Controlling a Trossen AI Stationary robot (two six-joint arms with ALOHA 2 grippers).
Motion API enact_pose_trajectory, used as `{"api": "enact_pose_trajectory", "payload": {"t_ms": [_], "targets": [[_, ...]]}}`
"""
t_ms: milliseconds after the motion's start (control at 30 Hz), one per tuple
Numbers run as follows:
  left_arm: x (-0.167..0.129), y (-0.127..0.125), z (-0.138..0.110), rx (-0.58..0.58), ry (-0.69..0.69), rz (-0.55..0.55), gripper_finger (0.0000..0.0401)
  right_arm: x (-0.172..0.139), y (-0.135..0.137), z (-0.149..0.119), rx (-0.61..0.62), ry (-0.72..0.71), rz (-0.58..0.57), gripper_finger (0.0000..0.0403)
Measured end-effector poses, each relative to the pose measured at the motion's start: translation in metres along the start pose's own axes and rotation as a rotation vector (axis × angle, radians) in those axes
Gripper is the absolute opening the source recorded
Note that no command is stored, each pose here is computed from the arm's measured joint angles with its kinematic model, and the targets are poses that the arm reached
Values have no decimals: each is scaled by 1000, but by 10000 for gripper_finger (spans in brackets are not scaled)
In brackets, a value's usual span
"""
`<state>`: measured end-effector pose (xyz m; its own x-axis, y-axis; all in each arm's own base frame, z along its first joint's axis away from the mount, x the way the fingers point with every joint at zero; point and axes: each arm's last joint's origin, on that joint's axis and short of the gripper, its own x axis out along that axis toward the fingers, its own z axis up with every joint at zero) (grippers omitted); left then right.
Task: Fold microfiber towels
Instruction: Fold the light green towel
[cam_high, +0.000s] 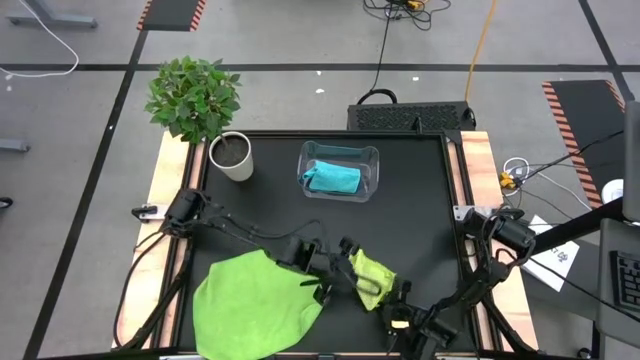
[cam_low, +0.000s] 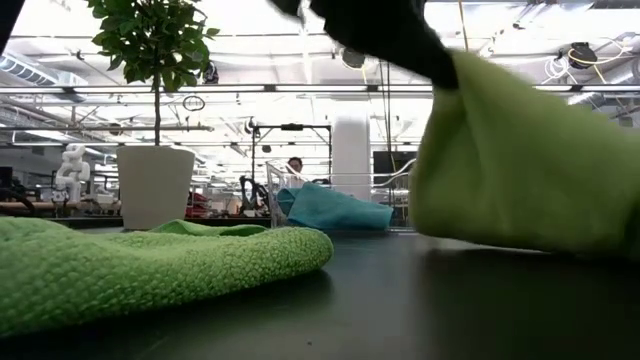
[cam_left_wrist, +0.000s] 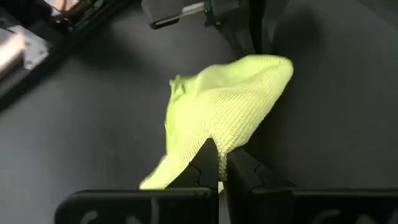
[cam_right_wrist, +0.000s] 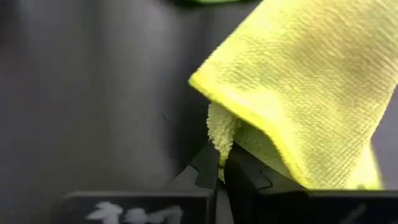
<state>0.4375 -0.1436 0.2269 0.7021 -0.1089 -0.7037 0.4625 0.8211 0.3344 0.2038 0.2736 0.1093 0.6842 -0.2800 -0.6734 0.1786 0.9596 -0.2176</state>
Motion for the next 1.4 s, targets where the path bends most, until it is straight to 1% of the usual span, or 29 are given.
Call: {"api": "enact_pose_trajectory", "payload": {"t_ms": [100, 200, 333, 433, 500, 567, 633, 667, 733, 800, 867, 967, 1067, 1133, 1233, 1300, 1400], "targets": [[-6, 11, 4, -84, -22, -92, 4, -11, 2, 6, 15, -34, 45, 4], [-5, 12, 1, -124, -14, -159, 5, -22, 6, 8, 0, -56, 100, 4], [-6, 9, 1, -150, -1, -173, 4, -41, 11, 13, -40, -99, 188, 23], [-6, 7, 0, -172, 12, -185, 6, -51, 17, 10, -108, -93, 262, 36], [-6, 5, 0, -180, 22, -196, 4, -54, 19, 8, -127, -80, 301, 40], [-7, 2, -1, -191, 37, -207, 5, -56, 20, 6, -134, -79, 304, 39], [-7, 0, -2, -201, 52, -215, 7, -57, 19, 7, -134, -112, 276, 36], [-7, -1, -1, -202, 53, -216, 7, -57, 18, 8, -144, -148, 245, 33], [-7, -2, -1, -201, 57, -219, 4, -57, 15, 13, -158, -249, 141, 27], [-8, -4, -1, -198, 60, -222, 4, -49, 9, 16, -171, -295, 55, 20], [-8, -5, -1, -205, 69, -226, 7, -32, -2, 16, -177, -254, 18, 12], [-8, -6, -2, -217, 83, -230, 6, -1, -20, 17, -127, -149, 14, 2], [-8, -6, -4, -218, 99, -233, 5, 26, -39, 10, -100, -105, 21, 3], [-8, -5, -5, -221, 107, -232, 7, 37, -47, 6, -91, -108, 60, 3], [-7, 2, -9, -233, 115, -226, 4, 46, -52, 1, -55, -129, 159, 1], [-7, 12, -14, -272, 134, -226, 5, 47, -55, -4, -36, -158, 198, 1], [-6, 28, -25, -348, 166, -263, 5, 47, -59, -11, -16, -182, 222, 0]]}}
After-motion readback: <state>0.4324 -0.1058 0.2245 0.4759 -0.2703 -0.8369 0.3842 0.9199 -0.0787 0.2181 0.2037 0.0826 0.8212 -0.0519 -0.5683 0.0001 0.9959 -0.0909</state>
